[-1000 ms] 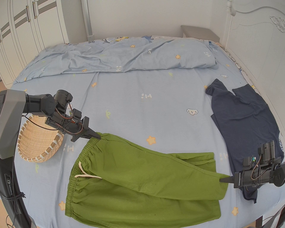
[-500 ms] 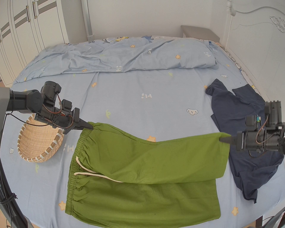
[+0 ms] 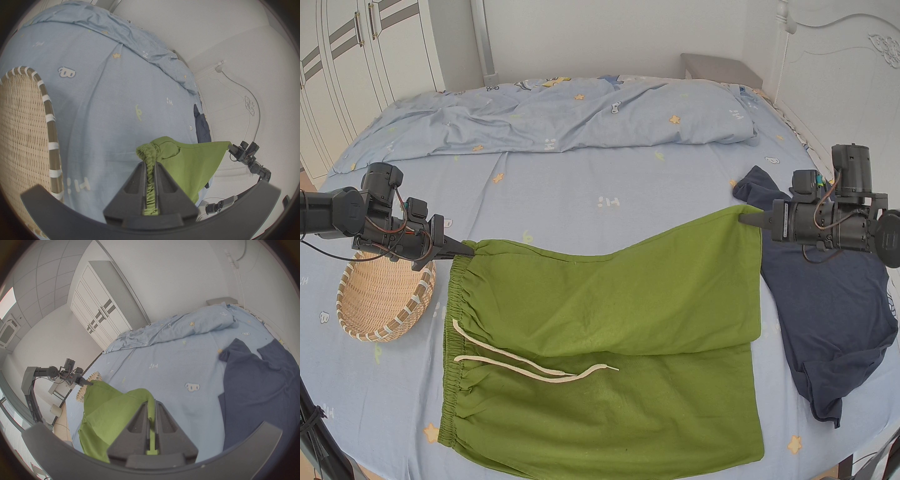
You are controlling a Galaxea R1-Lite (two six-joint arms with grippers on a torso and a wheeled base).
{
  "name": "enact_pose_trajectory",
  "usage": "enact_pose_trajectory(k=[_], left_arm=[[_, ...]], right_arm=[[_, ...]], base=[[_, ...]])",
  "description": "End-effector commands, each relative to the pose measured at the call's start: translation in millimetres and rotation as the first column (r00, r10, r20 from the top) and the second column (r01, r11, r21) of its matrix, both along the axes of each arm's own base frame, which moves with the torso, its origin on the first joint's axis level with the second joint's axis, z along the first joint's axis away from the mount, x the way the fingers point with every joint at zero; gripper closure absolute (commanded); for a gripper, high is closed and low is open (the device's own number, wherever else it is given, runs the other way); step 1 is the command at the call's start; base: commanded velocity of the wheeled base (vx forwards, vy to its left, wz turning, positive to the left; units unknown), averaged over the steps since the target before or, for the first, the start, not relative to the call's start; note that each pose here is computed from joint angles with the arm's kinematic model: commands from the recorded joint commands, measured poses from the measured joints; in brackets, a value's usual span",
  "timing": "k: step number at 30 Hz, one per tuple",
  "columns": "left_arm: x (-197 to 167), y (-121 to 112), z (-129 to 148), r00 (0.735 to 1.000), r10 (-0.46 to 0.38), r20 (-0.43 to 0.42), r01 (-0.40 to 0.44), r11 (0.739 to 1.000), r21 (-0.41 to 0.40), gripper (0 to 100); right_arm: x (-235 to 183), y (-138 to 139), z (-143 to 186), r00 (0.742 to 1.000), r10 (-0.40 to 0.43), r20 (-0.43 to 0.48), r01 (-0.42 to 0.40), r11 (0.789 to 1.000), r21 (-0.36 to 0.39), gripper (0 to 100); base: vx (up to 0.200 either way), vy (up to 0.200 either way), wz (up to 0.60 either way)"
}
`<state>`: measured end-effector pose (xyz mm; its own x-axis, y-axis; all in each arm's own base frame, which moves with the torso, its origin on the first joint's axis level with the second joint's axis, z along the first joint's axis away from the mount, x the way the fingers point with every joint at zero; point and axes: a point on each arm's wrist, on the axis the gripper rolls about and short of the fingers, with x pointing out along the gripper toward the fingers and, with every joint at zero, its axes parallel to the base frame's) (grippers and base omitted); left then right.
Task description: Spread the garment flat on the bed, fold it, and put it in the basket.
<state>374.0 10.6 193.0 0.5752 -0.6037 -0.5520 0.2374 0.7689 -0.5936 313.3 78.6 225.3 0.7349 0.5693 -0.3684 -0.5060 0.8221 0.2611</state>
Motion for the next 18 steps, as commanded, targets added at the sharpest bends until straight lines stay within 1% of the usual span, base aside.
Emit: enact_pose_trajectory(k=[1,6,14,18], left_arm=[[0,12,4,0.999,0.032,0.035,-0.032,0.999,0.003,100],[2,22,3,0.995,0.06,0.075,-0.06,0.998,0.005,100],[10,31,1,0.988,0.08,0.135,-0.082,0.997,0.012,100],[12,37,-1,0.985,0.093,0.143,-0.096,0.995,0.013,100]], right_arm=[[40,6,-10,1.0,-0.007,-0.003,0.007,1.0,-0.003,100],[58,11,-3,0.999,-0.006,0.04,0.006,1.0,0.008,100],[78,13,-5,0.998,-0.013,0.059,0.013,1.0,0.01,100],[91,10,-8,0.997,-0.023,0.069,0.022,1.0,0.009,100]], base=[[0.0,0.0,0.0],[0.0,0.0,0.0],[0.0,0.0,0.0],[0.0,0.0,0.0]])
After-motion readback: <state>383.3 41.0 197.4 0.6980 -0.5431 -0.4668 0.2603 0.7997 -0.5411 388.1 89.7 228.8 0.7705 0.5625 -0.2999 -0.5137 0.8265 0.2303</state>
